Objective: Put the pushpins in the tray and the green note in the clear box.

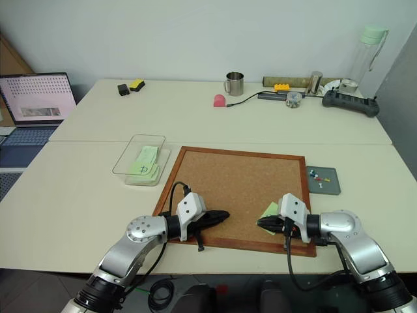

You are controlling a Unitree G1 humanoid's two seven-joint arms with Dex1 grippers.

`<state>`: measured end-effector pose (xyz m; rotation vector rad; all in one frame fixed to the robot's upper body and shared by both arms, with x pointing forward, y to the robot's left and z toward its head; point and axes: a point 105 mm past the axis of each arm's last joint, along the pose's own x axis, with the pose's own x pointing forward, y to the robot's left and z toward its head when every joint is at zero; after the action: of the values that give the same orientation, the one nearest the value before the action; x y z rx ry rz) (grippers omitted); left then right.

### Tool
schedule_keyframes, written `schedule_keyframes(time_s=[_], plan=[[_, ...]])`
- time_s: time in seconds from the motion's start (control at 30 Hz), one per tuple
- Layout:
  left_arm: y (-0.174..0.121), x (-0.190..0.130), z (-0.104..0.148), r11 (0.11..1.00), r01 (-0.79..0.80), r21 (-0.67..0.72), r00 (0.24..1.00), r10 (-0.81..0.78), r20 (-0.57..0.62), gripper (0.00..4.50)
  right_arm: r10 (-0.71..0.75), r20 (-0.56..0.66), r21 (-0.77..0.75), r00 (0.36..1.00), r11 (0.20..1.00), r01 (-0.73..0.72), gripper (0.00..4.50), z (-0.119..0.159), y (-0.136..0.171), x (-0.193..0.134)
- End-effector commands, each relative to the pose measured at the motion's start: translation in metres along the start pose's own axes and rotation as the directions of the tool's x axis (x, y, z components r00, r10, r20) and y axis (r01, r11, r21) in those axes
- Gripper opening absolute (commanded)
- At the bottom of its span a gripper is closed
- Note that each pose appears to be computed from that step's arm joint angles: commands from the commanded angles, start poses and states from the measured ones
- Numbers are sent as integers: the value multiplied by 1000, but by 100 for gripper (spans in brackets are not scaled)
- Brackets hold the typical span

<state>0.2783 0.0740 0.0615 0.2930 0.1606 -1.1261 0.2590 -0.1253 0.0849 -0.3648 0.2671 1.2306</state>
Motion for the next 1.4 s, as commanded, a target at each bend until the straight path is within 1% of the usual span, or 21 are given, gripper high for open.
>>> schedule_keyframes(time_s=[0.03,0.13,0.2,0.3,0.37,0.4,0.43,0.47,0.53,0.57,0.6,0.73,0.77,0.8,0.87,1.0,1.17,1.3,1.37,1.4], plan=[[6,-2,-17,999,-51,-17,997,50,-62,0,-13,122,-61,992,998,21,7,44,-4,-11],[8,1,-15,998,-53,-16,997,53,-50,0,1,110,-72,994,997,7,7,48,-4,-15],[10,2,-10,998,-57,-18,998,56,-35,0,13,97,-106,995,994,-3,7,51,-3,-17],[22,-2,8,994,-87,-74,996,89,23,0,33,69,-211,997,977,-18,7,59,-4,-18],[26,-5,23,987,-79,-140,993,90,74,38,46,45,-286,998,958,-31,0,62,-5,-18],[26,-7,31,982,-59,-178,992,78,100,46,52,35,-321,998,946,-38,0,63,-6,-18],[26,-9,37,978,-41,-203,991,66,115,61,56,27,-347,998,937,-43,0,64,-7,-17],[26,-10,42,973,-19,-232,990,51,131,87,65,17,-381,998,923,-54,0,65,-7,-16],[26,-13,53,952,17,-305,985,37,171,112,84,0,-438,996,896,-76,0,67,-7,-13],[26,-14,58,942,33,-335,982,32,187,136,94,-8,-464,996,882,-87,0,68,-7,-12],[27,-15,64,926,49,-373,977,33,211,148,106,-14,-491,994,866,-100,0,71,-6,-11],[32,-15,79,871,98,-481,961,44,275,216,139,-39,-591,989,795,-136,0,78,-6,-5],[31,-14,82,860,116,-498,958,35,284,241,146,-46,-614,988,776,-143,0,79,-7,-3],[30,-13,85,845,140,-516,954,24,297,257,153,-54,-638,987,754,-152,0,81,-7,-2],[25,-10,91,820,183,-542,948,-2,317,299,166,-71,-687,984,707,-168,0,83,-6,0],[17,1,93,789,231,-569,943,-37,331,379,190,-106,-766,976,611,-203,0,85,-6,4],[9,13,101,738,300,-605,927,-75,368,379,221,-124,-809,967,541,-228,0,86,-4,7],[5,20,102,727,321,-607,924,-98,370,379,237,-119,-824,964,518,-229,0,89,-3,9],[4,24,101,724,321,-610,924,-100,368,342,245,-118,-828,962,510,-231,0,89,-2,10],[4,25,101,724,320,-611,925,-98,367,338,247,-118,-829,962,508,-232,0,89,-2,11]])
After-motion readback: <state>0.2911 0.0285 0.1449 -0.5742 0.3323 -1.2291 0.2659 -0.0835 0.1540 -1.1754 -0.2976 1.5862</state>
